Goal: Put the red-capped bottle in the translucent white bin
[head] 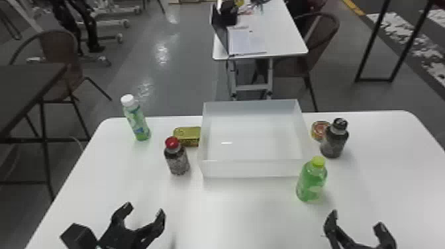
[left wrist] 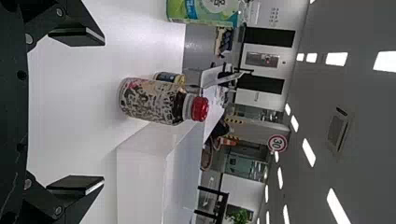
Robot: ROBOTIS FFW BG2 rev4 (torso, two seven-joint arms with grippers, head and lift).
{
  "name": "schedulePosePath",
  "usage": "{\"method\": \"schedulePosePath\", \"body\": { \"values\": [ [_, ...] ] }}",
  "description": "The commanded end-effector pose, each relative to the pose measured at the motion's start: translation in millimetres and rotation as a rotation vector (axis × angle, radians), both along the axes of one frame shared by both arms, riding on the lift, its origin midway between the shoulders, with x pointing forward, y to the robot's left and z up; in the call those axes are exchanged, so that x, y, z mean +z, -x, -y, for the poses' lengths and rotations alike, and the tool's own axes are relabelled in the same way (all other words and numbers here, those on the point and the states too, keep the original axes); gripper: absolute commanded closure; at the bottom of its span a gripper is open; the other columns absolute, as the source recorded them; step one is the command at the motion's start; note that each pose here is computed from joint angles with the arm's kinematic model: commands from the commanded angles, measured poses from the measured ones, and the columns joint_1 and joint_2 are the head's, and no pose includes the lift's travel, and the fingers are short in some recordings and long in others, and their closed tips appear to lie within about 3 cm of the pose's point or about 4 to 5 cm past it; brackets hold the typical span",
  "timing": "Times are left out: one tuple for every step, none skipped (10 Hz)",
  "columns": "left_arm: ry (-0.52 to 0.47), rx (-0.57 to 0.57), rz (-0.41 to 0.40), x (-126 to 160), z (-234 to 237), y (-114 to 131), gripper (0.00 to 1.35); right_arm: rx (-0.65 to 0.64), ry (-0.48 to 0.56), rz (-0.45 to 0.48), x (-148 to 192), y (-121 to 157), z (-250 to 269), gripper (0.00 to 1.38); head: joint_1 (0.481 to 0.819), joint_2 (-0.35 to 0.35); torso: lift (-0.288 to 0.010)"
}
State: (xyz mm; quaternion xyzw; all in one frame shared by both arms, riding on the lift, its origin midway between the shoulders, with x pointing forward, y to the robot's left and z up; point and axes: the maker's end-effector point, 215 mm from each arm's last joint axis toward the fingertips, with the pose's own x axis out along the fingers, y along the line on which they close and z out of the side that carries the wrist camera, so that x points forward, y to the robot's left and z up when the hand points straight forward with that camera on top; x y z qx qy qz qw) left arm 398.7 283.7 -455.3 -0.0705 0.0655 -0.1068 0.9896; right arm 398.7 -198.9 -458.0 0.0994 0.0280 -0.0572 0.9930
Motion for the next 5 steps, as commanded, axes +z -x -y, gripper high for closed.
{"method": "schedulePosePath", "body": {
  "values": [
    [0.003, 0.002, -0.001, 0, 0, -3, 0.24, 0.002, -0.001, 0.000, 0, 0, -1, 0.25, 0.695, 0.121, -0.077],
    [0.002, 0.004, -0.008, -2, -2, -6, 0.24, 0.003, 0.000, 0.000, 0, 0, -1, 0.25, 0.695, 0.121, -0.077],
    [0.009, 0.002, -0.013, -3, -2, -11, 0.24, 0.002, -0.001, 0.000, 0, 0, -1, 0.25, 0.695, 0.123, -0.077],
    [0.013, -0.008, -0.014, -2, -4, -20, 0.24, 0.000, -0.002, -0.001, -1, -1, 0, 0.25, 0.695, 0.123, -0.077],
    [0.007, -0.017, -0.023, -3, -5, -31, 0.24, 0.001, -0.002, 0.001, 0, -1, -1, 0.25, 0.695, 0.122, -0.077]
  ]
}}
